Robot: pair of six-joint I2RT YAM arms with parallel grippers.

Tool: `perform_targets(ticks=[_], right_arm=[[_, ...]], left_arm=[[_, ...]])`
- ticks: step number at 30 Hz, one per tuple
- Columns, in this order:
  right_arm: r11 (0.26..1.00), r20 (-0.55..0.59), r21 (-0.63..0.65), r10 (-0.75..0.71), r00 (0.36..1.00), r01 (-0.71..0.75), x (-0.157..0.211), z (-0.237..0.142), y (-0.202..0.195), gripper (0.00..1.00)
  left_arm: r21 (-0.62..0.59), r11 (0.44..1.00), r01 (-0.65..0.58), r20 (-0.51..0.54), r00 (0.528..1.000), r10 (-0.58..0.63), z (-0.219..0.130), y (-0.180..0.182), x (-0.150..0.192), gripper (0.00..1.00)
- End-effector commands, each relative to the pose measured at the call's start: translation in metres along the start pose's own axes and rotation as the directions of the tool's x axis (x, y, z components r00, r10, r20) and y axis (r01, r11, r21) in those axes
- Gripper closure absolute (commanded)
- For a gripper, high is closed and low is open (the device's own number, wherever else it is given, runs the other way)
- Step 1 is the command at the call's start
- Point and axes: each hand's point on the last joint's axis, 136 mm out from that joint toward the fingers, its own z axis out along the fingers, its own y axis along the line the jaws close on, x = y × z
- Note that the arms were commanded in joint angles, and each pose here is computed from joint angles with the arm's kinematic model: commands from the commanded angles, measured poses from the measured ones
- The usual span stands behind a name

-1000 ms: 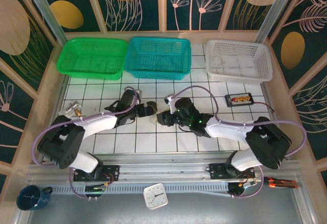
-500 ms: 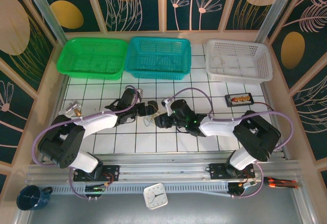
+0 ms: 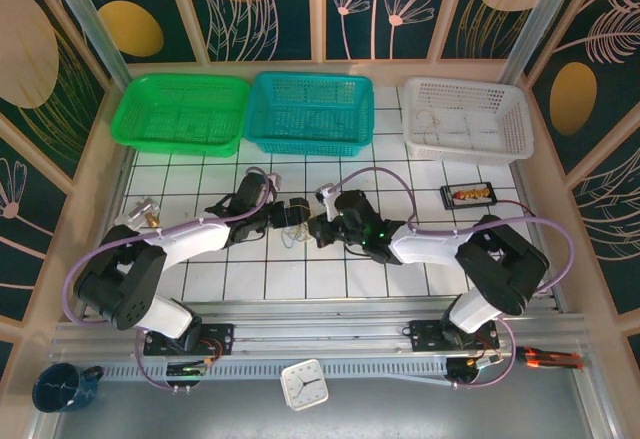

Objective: Untangle the cables

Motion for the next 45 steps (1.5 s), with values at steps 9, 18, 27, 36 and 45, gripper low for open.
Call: perform_targets(ticks=[9, 18, 27, 36, 45], right_arm=[[0.998, 0.183, 0.033, -0.056, 0.981, 0.05, -0.076, -0.053, 0.011, 1.0], [0.997, 0.345, -0.023, -0.062, 0.937, 0.074, -0.166, -0.097, 0.035, 1.0], [0.997, 0.467, -0.049, -0.029, 0.884, 0.058, -0.231, -0.135, 0.033, 1.0], [0.972, 0.606, 0.181, 0.01, 0.796, -0.15, -0.275, -0.197, -0.074, 1.0], [0.832, 0.69, 0.333, 0.106, 0.716, -0.444, -0.268, -0.239, -0.225, 1.0]], left_arm=[[0.019, 1.0, -0.022, 0.011, 1.0, 0.021, -0.001, -0.005, -0.003, 0.01], [0.022, 1.0, -0.022, -0.001, 1.0, 0.022, 0.008, 0.003, 0.008, 0.01], [0.011, 1.0, -0.015, -0.034, 0.999, 0.016, 0.022, 0.018, 0.025, 0.01], [0.083, 0.996, -0.024, -0.006, 1.0, 0.025, 0.015, -0.002, 0.012, 0.01], [0.198, 0.979, -0.045, 0.034, 0.999, 0.039, 0.005, -0.041, -0.013, 0.01]])
